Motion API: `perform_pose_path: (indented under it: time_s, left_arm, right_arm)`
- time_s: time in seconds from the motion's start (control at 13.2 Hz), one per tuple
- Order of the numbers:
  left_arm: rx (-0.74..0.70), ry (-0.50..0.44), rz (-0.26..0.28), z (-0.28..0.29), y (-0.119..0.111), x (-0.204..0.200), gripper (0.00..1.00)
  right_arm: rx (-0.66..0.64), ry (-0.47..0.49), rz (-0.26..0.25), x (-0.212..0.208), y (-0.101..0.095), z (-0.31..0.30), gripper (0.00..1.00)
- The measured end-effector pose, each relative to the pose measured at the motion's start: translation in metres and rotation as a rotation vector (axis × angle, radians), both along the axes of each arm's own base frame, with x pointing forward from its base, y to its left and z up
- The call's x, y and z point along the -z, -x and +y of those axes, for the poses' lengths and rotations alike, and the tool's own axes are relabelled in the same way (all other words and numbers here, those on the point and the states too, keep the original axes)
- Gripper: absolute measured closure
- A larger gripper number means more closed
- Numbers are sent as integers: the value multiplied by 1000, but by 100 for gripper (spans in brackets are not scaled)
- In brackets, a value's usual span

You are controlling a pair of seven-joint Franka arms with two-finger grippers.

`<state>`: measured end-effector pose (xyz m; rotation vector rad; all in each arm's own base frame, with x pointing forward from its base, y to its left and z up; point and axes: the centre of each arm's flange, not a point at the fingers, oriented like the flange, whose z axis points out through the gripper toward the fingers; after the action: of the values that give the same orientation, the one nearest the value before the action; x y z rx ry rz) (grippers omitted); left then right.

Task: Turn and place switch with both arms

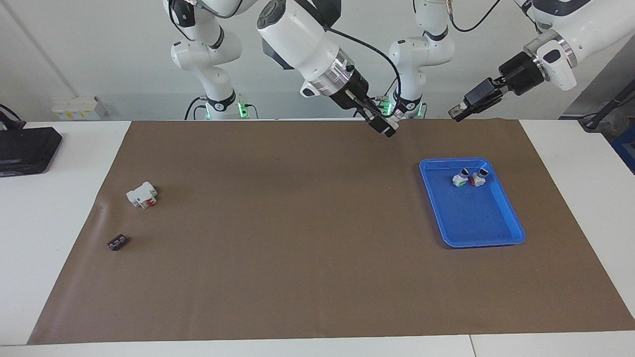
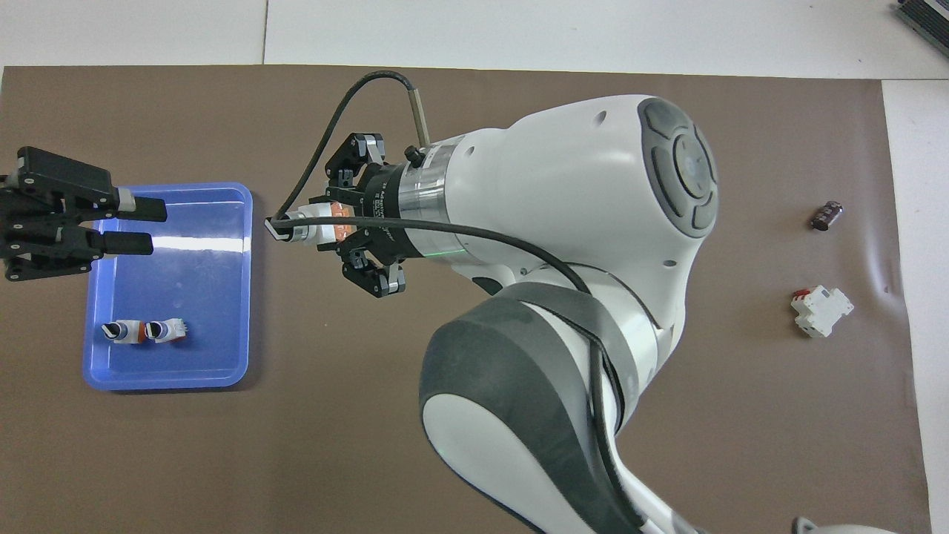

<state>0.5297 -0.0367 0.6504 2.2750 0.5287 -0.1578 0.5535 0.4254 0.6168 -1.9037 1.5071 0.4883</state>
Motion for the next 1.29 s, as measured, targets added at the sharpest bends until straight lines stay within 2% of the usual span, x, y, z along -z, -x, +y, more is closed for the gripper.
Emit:
perform_pose_path:
  time_s: [0.45, 0.68, 0.98, 1.29]
  left_arm:
    - [-8, 24, 71, -43, 7, -8, 56]
    - [-2, 25, 72, -58, 15, -19, 56]
    - [-28, 25, 60, -65, 35, -45, 56]
    - [-39, 22, 64, -81, 37, -48, 56]
  right_arm:
    - [-9, 0, 0, 0, 4, 5, 59]
    - [9, -8, 0, -2, 3, 5, 59]
    - [68, -21, 47, -2, 2, 5, 59]
    - [100, -27, 87, -2, 6, 9, 59]
